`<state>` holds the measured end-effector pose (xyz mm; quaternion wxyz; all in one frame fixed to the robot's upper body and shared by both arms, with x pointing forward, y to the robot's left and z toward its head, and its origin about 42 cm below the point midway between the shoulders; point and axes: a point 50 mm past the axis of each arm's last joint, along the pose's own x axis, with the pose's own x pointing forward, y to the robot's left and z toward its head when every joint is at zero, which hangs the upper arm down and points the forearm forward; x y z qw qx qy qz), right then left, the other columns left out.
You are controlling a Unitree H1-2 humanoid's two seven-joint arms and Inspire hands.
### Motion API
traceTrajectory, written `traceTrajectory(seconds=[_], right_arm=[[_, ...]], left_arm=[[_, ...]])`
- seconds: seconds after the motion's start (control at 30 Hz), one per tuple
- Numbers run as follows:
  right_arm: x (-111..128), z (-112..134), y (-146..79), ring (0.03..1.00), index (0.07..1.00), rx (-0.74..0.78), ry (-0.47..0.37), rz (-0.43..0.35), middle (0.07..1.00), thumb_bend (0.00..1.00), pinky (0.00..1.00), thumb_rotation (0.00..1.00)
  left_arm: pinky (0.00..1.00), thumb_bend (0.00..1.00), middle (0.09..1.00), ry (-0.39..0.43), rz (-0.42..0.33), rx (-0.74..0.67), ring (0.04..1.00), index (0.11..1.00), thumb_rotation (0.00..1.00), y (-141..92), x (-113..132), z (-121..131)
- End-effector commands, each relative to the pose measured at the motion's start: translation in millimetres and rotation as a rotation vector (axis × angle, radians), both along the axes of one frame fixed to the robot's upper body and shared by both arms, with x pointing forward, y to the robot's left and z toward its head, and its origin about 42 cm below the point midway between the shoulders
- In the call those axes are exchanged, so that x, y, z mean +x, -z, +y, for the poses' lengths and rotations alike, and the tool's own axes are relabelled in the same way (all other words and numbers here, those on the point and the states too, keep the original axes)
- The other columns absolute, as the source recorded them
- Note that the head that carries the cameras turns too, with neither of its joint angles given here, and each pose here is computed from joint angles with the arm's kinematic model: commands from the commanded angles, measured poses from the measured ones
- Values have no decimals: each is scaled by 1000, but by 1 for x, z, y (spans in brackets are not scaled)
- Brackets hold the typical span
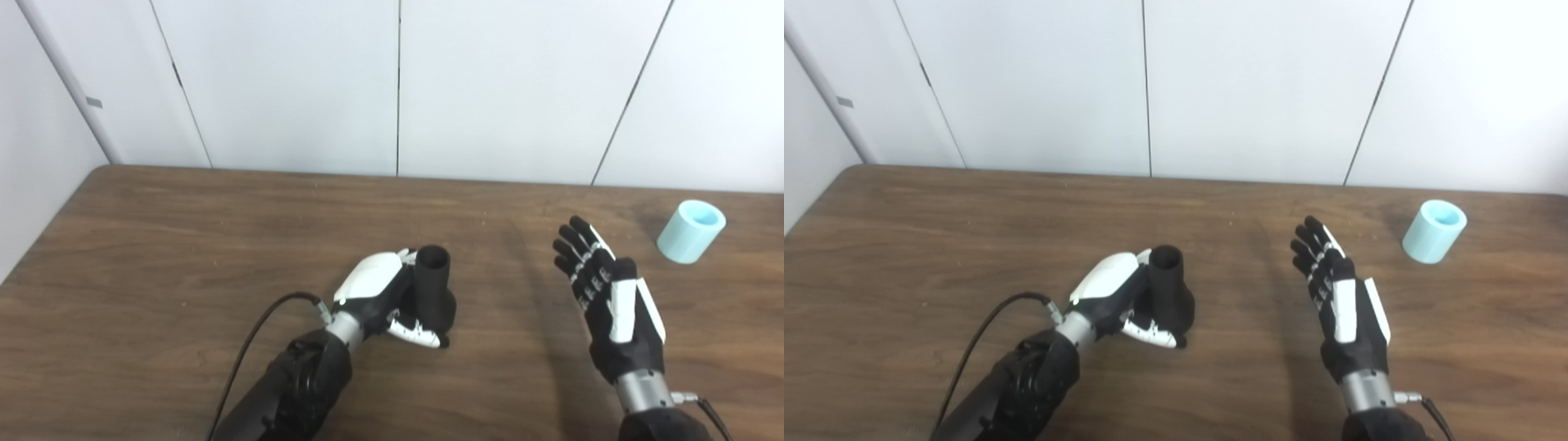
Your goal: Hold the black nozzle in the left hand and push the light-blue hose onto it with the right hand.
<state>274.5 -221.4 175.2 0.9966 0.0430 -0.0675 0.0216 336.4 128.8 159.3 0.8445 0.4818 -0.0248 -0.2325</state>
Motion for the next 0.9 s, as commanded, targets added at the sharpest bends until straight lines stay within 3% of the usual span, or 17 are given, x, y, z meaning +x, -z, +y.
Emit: traceTrajectory(seconds=[0.0,0.7,0.87], right_arm=[[2,1,-18,920,931,7,-2,-75,918,611,926,1000],[3,-6,-23,923,932,16,4,-79,918,606,927,1000],[5,-17,-40,923,932,-5,16,-103,918,605,921,1000]], left_arm=[[1000,525,930,-10,261,131,1000,480,49,63,-25,14],[1000,525,928,-27,291,99,1000,480,49,72,-24,16],[1000,525,927,-31,287,94,1000,480,49,74,-25,15]])
